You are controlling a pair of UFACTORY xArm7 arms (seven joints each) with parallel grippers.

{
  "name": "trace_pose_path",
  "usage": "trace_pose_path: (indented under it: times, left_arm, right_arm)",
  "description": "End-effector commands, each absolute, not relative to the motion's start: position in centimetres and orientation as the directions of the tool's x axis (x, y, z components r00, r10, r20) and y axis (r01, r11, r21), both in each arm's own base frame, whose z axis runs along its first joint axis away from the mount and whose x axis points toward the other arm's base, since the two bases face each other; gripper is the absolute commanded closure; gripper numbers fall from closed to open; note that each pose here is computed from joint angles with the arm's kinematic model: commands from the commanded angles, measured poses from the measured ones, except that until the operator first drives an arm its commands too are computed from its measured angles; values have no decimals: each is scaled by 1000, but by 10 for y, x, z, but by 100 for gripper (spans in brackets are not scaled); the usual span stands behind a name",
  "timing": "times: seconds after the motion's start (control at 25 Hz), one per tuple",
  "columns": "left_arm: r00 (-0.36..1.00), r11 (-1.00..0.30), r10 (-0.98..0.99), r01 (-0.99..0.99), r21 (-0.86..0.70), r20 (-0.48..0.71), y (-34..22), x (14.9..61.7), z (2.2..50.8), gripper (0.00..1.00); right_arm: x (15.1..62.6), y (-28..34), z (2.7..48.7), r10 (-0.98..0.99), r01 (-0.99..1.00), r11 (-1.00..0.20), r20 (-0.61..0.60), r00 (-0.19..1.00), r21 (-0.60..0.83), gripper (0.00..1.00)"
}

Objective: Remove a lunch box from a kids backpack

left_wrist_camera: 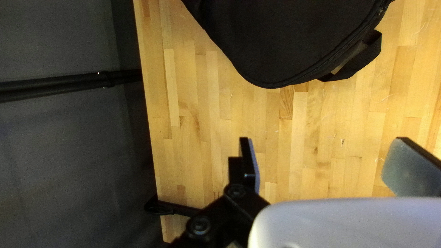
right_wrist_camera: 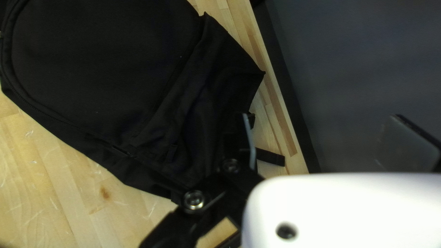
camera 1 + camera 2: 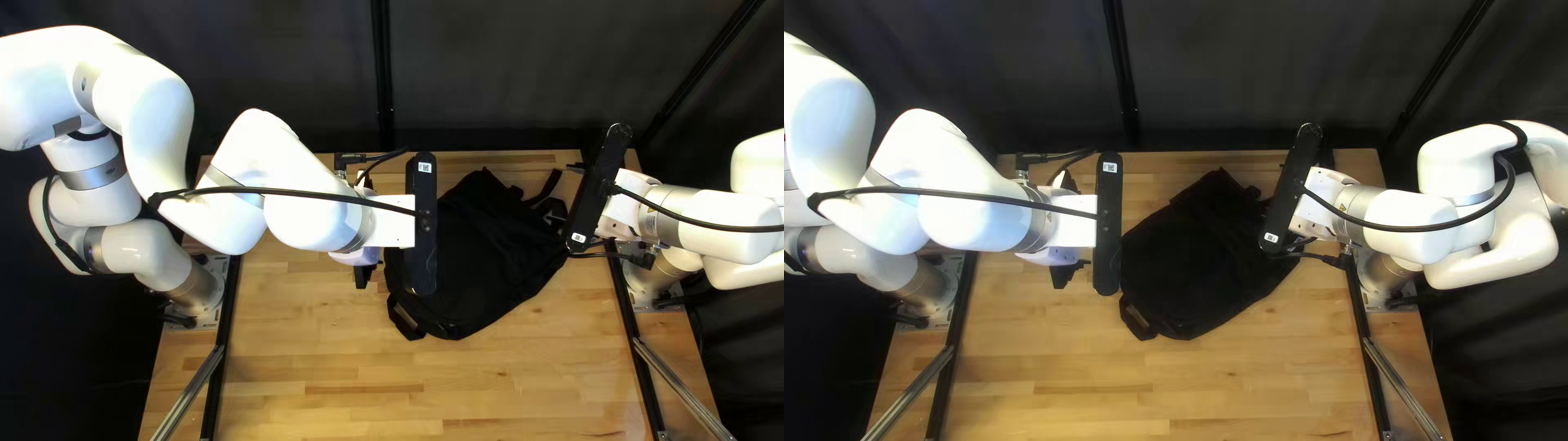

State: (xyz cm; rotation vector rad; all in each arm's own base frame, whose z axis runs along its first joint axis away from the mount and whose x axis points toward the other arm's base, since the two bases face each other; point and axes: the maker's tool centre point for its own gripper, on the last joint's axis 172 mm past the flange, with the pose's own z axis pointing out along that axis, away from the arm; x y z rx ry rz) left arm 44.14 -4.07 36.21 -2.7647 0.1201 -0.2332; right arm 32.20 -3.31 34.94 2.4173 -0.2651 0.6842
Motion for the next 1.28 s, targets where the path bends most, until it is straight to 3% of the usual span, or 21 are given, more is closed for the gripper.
trace_pose_path:
  times: [0.04, 0.88, 1.28]
  left_arm:
    - [983, -931, -113, -53, -362, 146, -41, 441, 362, 0]
    - [985, -940, -83, -26, -341, 153, -44, 441, 356, 0]
    - [968, -918, 66, 154, -365, 243, -112, 474, 245, 0]
  right_arm:
    - [322, -33, 349, -26, -339, -797, 531, 847, 501, 0]
    - [322, -33, 349, -26, -339, -797, 531, 847, 501, 0]
    - [322, -33, 349, -26, -339, -797, 531, 847, 501, 0]
